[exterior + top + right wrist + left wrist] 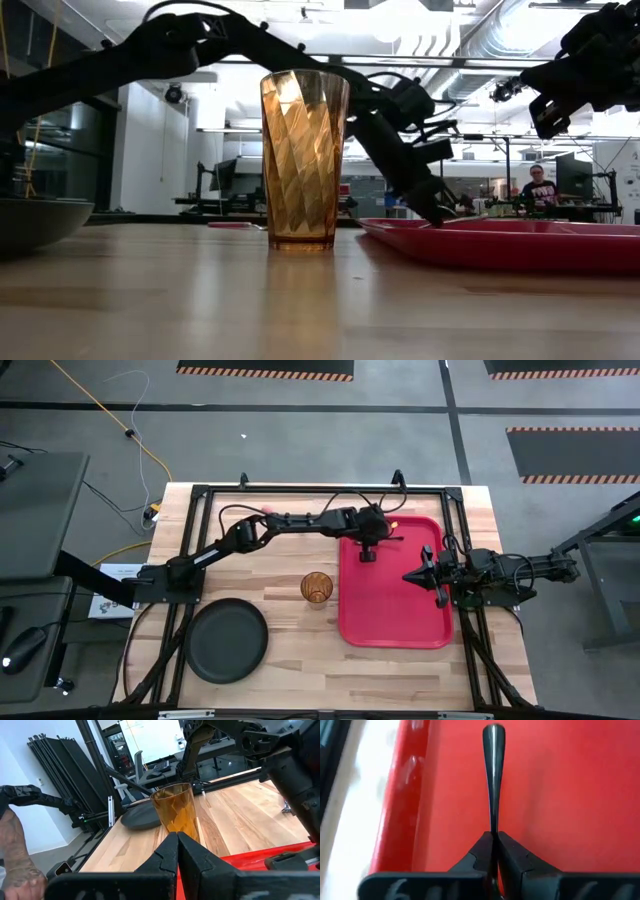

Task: Pick and place plate/cup/fork/spoon on tray
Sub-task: Put the black spoon on the red serving tray, then put the brown glass on the red serving tray

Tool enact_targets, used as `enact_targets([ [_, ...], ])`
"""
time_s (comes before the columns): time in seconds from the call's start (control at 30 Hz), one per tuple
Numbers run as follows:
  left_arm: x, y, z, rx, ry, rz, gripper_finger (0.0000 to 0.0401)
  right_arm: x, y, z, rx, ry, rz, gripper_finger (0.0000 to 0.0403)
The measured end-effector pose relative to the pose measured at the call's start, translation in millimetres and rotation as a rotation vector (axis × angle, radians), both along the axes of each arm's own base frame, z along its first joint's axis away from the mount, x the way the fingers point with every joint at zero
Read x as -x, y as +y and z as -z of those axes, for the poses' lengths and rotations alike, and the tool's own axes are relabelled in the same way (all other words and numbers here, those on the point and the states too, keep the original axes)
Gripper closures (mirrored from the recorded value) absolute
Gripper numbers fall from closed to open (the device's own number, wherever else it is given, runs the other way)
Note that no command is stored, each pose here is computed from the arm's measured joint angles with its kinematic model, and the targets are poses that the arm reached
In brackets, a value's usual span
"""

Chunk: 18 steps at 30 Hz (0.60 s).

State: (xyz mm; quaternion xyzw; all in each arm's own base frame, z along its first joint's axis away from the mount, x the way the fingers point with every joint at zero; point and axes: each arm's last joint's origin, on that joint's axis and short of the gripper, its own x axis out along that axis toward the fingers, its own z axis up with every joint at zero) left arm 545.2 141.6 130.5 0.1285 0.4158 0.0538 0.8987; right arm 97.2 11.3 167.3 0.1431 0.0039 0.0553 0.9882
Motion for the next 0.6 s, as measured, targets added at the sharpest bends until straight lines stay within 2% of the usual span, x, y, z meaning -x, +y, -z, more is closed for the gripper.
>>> enact_targets([
  [0.3,-4.8,2.0,-4.9,-0.017,-0.075,-0.037,0.038,0.0,0.0,0.0,0.0,0.0,0.0,0.0402],
  [0.6,-3.9,7.6,-5.5,0.013,-0.094,-0.088,0.0304,0.0,0.0,-0.1,0.0,0.0,0.0,0.0402],
])
